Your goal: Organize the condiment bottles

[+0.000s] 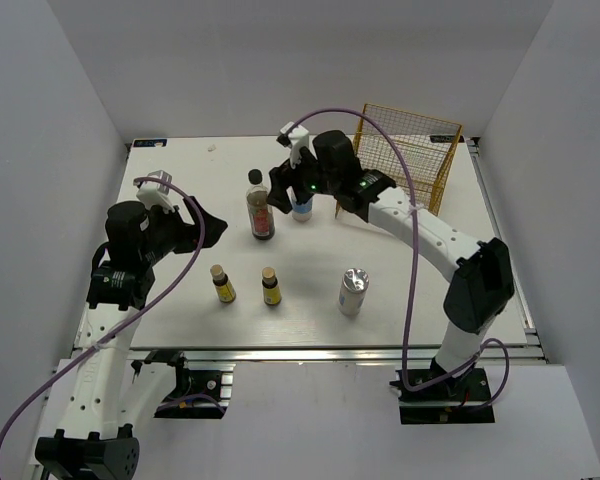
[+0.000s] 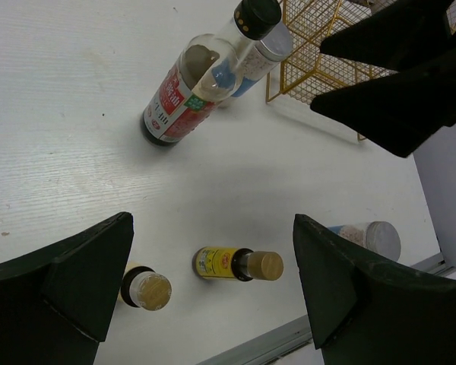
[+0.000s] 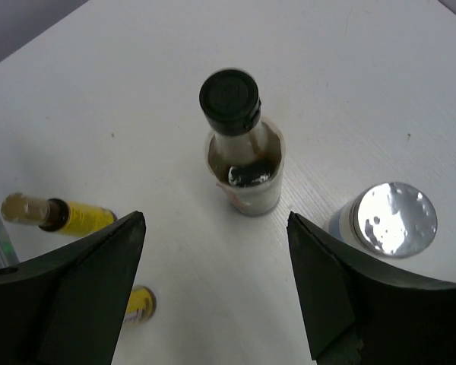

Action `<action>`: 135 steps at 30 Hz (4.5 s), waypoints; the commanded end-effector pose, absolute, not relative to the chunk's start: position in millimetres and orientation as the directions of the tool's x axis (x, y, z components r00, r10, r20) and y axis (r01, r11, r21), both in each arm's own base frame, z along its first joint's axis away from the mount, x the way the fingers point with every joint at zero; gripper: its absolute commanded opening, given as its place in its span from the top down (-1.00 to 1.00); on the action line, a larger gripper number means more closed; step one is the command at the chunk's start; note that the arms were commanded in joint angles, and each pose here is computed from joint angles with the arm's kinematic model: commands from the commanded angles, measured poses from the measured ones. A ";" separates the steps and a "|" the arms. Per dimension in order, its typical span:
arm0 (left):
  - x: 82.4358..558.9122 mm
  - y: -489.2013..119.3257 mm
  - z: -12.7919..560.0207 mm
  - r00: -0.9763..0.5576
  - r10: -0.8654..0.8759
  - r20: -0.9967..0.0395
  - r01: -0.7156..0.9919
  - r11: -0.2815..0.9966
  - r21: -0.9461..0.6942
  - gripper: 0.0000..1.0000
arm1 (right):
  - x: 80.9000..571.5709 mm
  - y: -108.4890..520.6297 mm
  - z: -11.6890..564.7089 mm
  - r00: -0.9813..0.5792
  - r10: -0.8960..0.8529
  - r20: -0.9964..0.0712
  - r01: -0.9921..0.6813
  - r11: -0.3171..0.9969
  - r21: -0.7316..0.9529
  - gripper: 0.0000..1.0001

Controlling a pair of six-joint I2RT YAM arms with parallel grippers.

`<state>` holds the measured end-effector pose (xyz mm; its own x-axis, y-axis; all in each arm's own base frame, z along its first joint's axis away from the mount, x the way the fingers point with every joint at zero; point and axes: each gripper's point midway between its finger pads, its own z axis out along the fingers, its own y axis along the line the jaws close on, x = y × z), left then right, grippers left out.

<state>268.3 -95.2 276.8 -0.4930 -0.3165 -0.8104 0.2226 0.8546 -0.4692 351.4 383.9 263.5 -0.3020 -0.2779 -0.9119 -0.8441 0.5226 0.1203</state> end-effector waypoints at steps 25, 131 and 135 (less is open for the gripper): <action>264.9 -95.4 274.8 -0.497 -0.326 -0.804 0.216 0.851 -0.478 -0.91 | 411.6 456.8 256.4 -0.247 -0.227 -0.942 -0.822 0.564 0.080 -0.43; 279.8 -108.6 249.6 -0.532 -0.325 -0.782 0.260 0.817 -0.516 -0.91 | 551.7 -6.1 495.8 0.124 -0.071 -0.990 -0.058 0.995 -0.078 1.00; 280.2 -108.5 249.9 -0.532 -0.328 -0.781 0.257 0.816 -0.517 -0.91 | 557.7 -6.1 487.8 0.109 -0.065 -0.992 -0.059 0.996 -0.072 1.00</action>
